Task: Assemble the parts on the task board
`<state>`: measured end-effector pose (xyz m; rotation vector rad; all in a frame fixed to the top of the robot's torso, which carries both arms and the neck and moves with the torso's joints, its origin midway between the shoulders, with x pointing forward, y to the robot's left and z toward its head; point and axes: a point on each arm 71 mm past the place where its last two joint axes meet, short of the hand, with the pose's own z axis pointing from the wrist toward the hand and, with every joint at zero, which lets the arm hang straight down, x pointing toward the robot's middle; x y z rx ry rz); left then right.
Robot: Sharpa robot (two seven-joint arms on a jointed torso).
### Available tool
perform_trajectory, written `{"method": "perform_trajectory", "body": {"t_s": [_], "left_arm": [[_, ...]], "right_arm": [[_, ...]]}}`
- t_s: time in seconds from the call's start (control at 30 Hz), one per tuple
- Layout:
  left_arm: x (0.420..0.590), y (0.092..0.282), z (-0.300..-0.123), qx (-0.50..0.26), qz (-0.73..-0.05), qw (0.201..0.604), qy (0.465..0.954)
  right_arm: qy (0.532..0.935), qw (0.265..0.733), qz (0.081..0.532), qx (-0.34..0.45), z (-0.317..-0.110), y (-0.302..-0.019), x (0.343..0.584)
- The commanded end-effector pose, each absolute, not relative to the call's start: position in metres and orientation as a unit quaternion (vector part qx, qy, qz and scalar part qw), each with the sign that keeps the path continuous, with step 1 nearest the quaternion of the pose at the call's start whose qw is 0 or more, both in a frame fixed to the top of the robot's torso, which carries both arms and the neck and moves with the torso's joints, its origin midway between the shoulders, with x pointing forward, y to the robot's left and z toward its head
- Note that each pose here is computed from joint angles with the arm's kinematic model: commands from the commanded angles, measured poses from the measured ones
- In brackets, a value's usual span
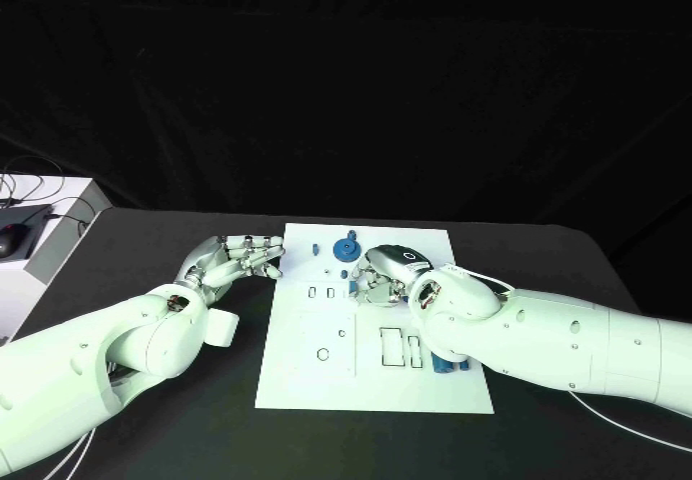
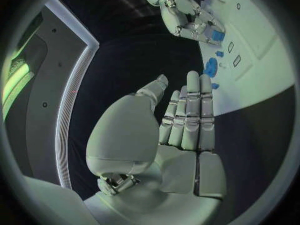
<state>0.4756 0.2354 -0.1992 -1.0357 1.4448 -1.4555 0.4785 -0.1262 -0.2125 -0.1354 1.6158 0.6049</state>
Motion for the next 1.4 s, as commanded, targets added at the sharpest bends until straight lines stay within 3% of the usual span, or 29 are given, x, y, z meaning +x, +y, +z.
{"method": "perform_trajectory", "body": {"t_s": [0.03,1.07,1.4], "left_arm": [[0.475,0.233,-0.199,-0.406,-0.584,0.404,0.575],[0.475,0.234,-0.201,-0.407,-0.582,0.401,0.578],[0.475,0.234,-0.203,-0.4,-0.57,0.405,0.592]], "right_arm": [[0.715,0.644,0.265,-0.061,-0.215,-0.126,0.478],[0.703,0.654,0.276,-0.049,-0.212,-0.13,0.477],[0.665,0.677,0.315,-0.009,-0.199,-0.142,0.471]]}}
